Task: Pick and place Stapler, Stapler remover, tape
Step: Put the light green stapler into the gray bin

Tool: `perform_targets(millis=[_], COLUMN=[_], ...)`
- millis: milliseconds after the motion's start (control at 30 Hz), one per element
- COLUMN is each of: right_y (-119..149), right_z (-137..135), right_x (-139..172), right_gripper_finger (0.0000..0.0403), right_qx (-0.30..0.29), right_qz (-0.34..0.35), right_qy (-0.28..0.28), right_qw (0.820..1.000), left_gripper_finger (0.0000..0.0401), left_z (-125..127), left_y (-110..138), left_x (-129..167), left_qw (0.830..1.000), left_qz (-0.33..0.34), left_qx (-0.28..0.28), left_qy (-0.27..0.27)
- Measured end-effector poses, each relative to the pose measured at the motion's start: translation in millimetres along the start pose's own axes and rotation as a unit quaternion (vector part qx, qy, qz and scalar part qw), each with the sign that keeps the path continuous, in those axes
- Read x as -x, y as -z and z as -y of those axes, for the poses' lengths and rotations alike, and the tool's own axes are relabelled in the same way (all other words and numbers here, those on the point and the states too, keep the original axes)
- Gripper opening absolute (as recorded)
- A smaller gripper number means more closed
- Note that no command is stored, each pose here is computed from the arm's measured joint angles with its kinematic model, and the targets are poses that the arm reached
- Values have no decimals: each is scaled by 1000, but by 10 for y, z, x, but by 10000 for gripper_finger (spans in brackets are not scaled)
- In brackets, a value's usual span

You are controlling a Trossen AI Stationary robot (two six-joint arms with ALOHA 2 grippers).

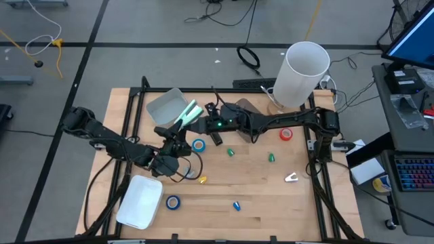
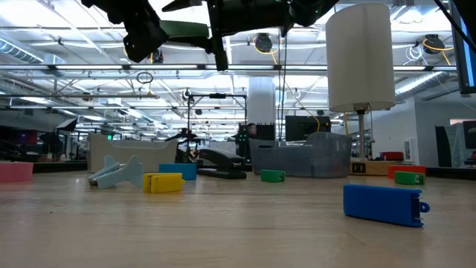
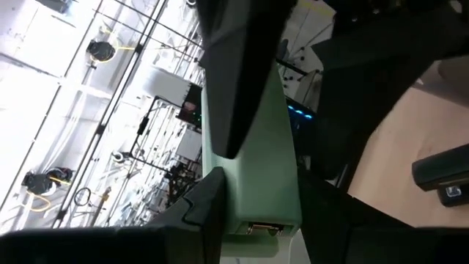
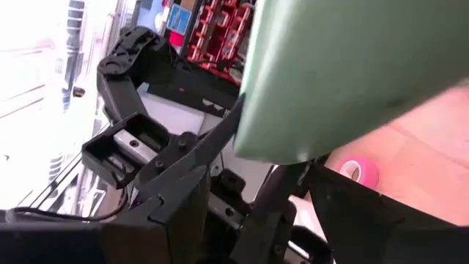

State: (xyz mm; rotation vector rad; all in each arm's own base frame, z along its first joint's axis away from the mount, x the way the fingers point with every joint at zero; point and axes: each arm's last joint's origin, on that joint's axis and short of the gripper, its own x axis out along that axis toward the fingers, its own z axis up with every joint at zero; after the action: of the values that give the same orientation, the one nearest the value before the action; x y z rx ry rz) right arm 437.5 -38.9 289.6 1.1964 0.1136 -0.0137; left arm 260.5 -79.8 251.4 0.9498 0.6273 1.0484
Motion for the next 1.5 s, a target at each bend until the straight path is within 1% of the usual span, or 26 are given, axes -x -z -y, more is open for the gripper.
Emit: perform_targets(millis=[167, 233, 367, 533, 600, 700, 800, 867, 900, 1000, 1033, 1133, 1200, 1267, 1333, 1433, 1500], right_y=[14, 32, 79, 94, 101, 125, 152, 197, 212, 272, 300, 363, 422, 458, 498, 530, 555], right_z=[31, 55, 105, 110, 120, 114, 113, 106, 89, 5, -13, -76, -68, -70, -39, 30, 98], right_x=[3, 4, 7, 57, 78, 134, 179, 235, 246, 323, 360, 420, 528, 602, 727, 880, 998], right_gripper_finger=[222, 222, 226, 225, 223, 222, 226, 227, 228, 227, 227, 227, 228, 228, 226, 223, 223], right_qx=[11, 8, 4, 15, 25, 59, 114, 158, 184, 241, 254, 289, 299, 308, 305, 287, 271], right_qz=[-33, -44, -59, -82, -91, -108, -130, -154, -160, -183, -191, -192, -206, -204, -212, -195, -174], right_qy=[5, 17, 46, 70, 83, 104, 120, 134, 132, 127, 127, 104, 108, 99, 106, 111, 114], right_qw=[999, 999, 997, 994, 992, 987, 978, 966, 961, 945, 940, 932, 926, 924, 922, 931, 940], left_gripper_finger=[136, 136, 136, 136, 136, 136, 136, 136, 136, 136, 136, 136, 136, 136, 136, 136, 136], left_z=[-34, -76, -173, -359, -444, -572, -684, -723, -730, -736, -729, -709, -701, -703, -696, -687, -684], left_y=[13, 42, 106, 224, 293, 391, 477, 550, 591, 745, 796, 939, 1000, 1051, 1098, 1181, 1216], left_x=[-17, -34, -78, -84, -91, -104, -140, -186, -214, -314, -355, -466, -549, -640, -741, -896, -1024], left_qw=[1000, 1000, 1000, 999, 998, 991, 976, 963, 956, 931, 922, 900, 888, 878, 867, 848, 841], left_qz=[-3, -5, -13, -15, -17, -17, -12, -20, -28, -79, -102, -173, -209, -239, -267, -307, -317], left_qx=[-15, -23, -18, 28, 64, 132, 213, 256, 277, 326, 341, 365, 373, 375, 375, 373, 374], left_qy=[-1, -2, -6, -9, -11, -8, 38, 77, 97, 143, 152, 166, 167, 176, 192, 219, 229])
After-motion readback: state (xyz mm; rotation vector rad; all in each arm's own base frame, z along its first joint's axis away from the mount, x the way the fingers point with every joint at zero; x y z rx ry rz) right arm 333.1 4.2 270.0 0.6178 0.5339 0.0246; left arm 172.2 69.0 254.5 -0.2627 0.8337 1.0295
